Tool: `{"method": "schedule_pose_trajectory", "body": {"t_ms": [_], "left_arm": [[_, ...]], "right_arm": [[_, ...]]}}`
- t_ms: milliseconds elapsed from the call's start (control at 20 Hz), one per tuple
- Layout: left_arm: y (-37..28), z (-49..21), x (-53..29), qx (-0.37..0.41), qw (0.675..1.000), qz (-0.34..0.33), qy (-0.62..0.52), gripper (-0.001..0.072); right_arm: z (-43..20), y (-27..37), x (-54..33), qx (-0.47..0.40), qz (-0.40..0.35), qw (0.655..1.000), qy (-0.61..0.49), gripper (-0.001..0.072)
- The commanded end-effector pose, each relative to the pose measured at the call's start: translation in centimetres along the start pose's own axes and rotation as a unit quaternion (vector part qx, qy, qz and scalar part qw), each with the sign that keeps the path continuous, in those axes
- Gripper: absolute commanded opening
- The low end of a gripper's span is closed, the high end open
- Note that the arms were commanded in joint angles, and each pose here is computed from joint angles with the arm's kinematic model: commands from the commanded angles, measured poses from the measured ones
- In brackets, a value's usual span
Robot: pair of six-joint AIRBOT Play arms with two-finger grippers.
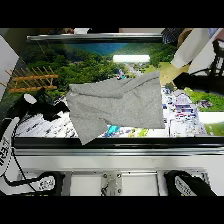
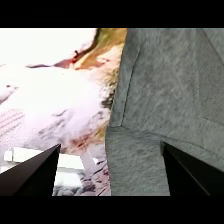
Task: Fold the clothes and pants, and hang the long-sleeved shirts on hangers.
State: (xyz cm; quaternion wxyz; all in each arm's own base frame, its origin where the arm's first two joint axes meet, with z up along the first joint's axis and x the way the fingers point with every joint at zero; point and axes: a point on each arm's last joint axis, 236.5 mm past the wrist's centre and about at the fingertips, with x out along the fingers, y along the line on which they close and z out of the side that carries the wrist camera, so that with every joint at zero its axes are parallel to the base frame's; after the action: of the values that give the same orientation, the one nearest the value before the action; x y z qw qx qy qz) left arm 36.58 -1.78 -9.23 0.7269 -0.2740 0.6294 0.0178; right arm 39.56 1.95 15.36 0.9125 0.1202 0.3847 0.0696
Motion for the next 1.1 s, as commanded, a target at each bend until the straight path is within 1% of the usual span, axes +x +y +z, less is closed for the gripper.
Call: {"method": "schedule_pose_trajectory", "body": {"t_ms": [0,300,350,400,500,550,600,700,750,900,1000,1050], "left_arm": [[-1.2,-1.6,2.0,0.005,1.000,-0.011,0.017,0.0695],[-3.0,-3.5,5.1,0.019,0.999,-0.010,0.048,0.0695],[-3.3,-3.4,5.2,0.020,0.999,-0.010,0.043,0.0624],[-3.5,-3.3,5.1,0.022,0.999,-0.011,0.038,0.0460],[-3.9,-2.6,4.5,0.027,0.999,-0.015,0.019,0.0092],[-4.2,-2.1,3.7,0.032,0.999,-0.018,0.006,0.0017],[-4.3,-1.6,2.9,0.038,0.999,-0.020,-0.006,0.0017],[-4.9,-1.5,1.0,0.057,0.998,-0.027,-0.022,0.0017],[-5.0,-1.9,0.4,0.061,0.997,-0.030,-0.025,0.0017],[-4.6,-3.9,-0.4,0.070,0.997,-0.031,-0.027,0.0017],[-4.1,-5.3,-0.4,0.074,0.997,-0.029,-0.022,0.0017],[-3.8,-5.9,-0.3,0.073,0.997,-0.028,-0.021,0.0017]], "right_arm": [[-3.2,0.2,-1.1,0.009,0.000,1.000,0.011,0.0509],[-3.5,0.4,-1.7,0.012,0.001,1.000,0.012,0.0509],[-3.9,0.4,-1.6,0.013,0.002,1.000,0.019,0.0509],[-4.5,0.3,-1.4,0.014,0.002,1.000,0.028,0.0509],[-7.2,-0.7,-0.5,0.044,-0.013,0.997,0.067,0.0509],[-9.3,-1.9,0.0,0.069,-0.034,0.992,0.095,0.0509],[-12.1,-3.8,0.7,0.109,-0.073,0.983,0.129,0.0509],[-18.0,-6.8,1.8,0.199,-0.142,0.953,0.180,0.0510],[-20.5,-7.6,2.6,0.232,-0.159,0.940,0.193,0.0510],[-25.3,-7.9,5.1,0.350,-0.170,0.902,0.185,0.0511],[-26.3,-7.4,6.6,0.416,-0.153,0.882,0.159,0.0510],[-26.2,-7.2,7.3,0.434,-0.141,0.878,0.144,0.0510]]}}
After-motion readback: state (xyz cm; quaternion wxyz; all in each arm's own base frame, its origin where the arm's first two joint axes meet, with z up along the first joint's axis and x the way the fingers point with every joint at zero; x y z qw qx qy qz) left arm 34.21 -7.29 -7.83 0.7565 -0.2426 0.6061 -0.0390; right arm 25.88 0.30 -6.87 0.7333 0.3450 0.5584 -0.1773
